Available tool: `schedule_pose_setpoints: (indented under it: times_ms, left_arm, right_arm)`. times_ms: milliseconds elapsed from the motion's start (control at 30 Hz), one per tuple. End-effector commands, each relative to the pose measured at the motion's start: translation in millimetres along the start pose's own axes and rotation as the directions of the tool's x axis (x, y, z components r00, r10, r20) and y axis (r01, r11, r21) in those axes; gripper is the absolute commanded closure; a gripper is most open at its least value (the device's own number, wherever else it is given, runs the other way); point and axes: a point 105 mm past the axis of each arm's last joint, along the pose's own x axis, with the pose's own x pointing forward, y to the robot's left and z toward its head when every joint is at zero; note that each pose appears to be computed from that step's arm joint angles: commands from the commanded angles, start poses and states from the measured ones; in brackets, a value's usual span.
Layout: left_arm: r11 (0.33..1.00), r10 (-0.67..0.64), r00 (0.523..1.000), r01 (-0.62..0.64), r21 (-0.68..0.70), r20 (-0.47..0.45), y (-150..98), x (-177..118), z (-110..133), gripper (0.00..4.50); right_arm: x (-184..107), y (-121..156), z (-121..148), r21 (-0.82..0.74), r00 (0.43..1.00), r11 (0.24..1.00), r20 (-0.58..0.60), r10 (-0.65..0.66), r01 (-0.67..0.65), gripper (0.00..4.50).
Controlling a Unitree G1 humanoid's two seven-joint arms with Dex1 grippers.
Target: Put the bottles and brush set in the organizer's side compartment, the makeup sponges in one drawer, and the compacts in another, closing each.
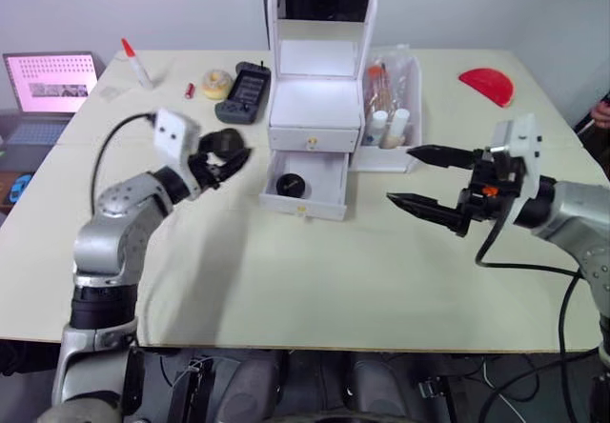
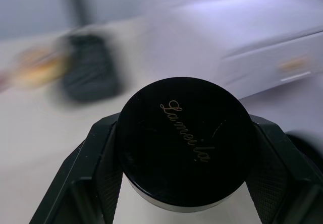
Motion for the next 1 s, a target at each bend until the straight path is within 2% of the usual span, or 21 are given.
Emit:
schedule_pose_setpoints:
  times_ms: [33,167,433,733,1000]
  left_arm:
    - [0.926,-0.376,0.927,0.376,0.021,-0.015,-42,10,14,1.8]
    - [0.864,-0.496,0.863,0.502,0.05,-0.095,-48,39,4,1.8]
    - [0.805,-0.562,0.807,0.584,0.106,-0.182,-48,73,-12,1.8]
    - [0.798,-0.562,0.8,0.591,0.114,-0.211,-47,92,-17,1.8]
    - [0.806,-0.555,0.802,0.584,0.097,-0.221,-46,95,-23,1.8]
  right_arm:
    - [-9,-2,14,-0.066,0.999,0.997,0.019,-0.037,0.038,0.0]
    - [-15,-1,14,-0.07,0.998,0.995,0.013,-0.063,0.064,0.0]
    - [-22,6,14,-0.069,0.994,0.991,0.011,-0.113,0.114,0.0]
    - [-25,10,14,-0.057,0.991,0.989,0.007,-0.137,0.137,0.0]
    - [-26,10,16,-0.059,0.99,0.988,0.008,-0.141,0.141,0.0]
